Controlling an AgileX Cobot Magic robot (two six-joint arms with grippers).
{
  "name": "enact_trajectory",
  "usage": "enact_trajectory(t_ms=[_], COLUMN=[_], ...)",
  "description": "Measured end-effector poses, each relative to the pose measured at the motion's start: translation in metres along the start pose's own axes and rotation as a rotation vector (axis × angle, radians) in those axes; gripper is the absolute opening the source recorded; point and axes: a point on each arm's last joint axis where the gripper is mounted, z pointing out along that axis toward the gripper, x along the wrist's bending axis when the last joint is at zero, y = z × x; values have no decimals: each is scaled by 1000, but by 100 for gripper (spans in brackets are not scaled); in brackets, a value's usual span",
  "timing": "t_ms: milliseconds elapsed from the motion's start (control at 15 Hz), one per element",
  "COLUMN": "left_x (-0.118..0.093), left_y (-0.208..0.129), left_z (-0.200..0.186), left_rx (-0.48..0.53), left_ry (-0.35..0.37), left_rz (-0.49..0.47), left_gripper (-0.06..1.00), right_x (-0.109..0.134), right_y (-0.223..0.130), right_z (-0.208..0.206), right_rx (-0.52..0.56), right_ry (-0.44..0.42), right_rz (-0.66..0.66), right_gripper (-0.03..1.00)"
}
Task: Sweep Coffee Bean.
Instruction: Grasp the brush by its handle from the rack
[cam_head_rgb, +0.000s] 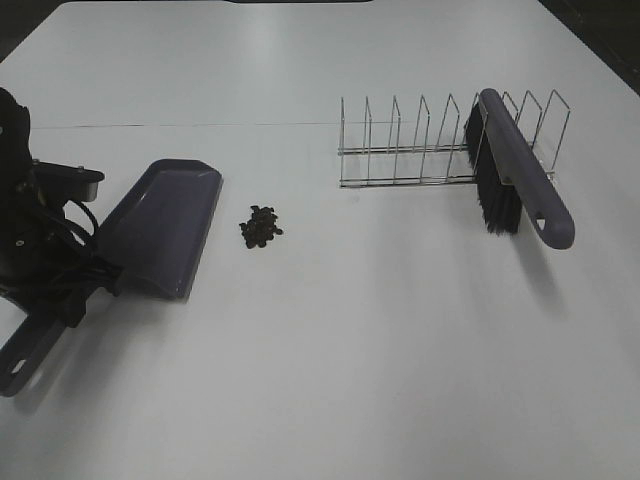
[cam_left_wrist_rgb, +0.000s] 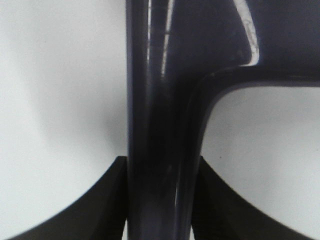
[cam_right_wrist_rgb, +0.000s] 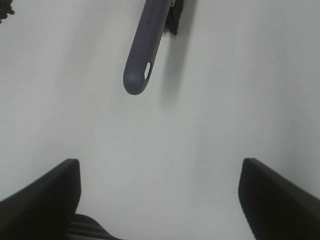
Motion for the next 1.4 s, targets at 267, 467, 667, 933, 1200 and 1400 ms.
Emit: enact_trajectory(t_ms=[267, 467, 667, 933, 1200, 1400], left_x=[2, 2, 2, 2, 2, 2], left_y=[0, 0, 0, -2, -2, -2], left_z=[-16, -19, -19, -19, -19, -19], left_rx=[-51, -57, -54, -40, -35, -35], left_ry=[6, 6, 6, 8, 8, 8], left_rz=[9, 9, 8, 7, 7, 7], left_gripper=[33, 33, 33, 33, 33, 33], right_x=[-10, -15, -20, -27, -34, -39], right_y=[65, 107, 142, 191, 205, 205], right_z=[34, 57, 79, 136, 190, 228], right_rx=[66, 71, 61, 71, 118, 151], right_ry=[6, 17, 26, 63, 75, 77], right_rz=[8, -11, -14, -20, -36, -28], right_gripper=[75, 75, 75, 75, 75, 75])
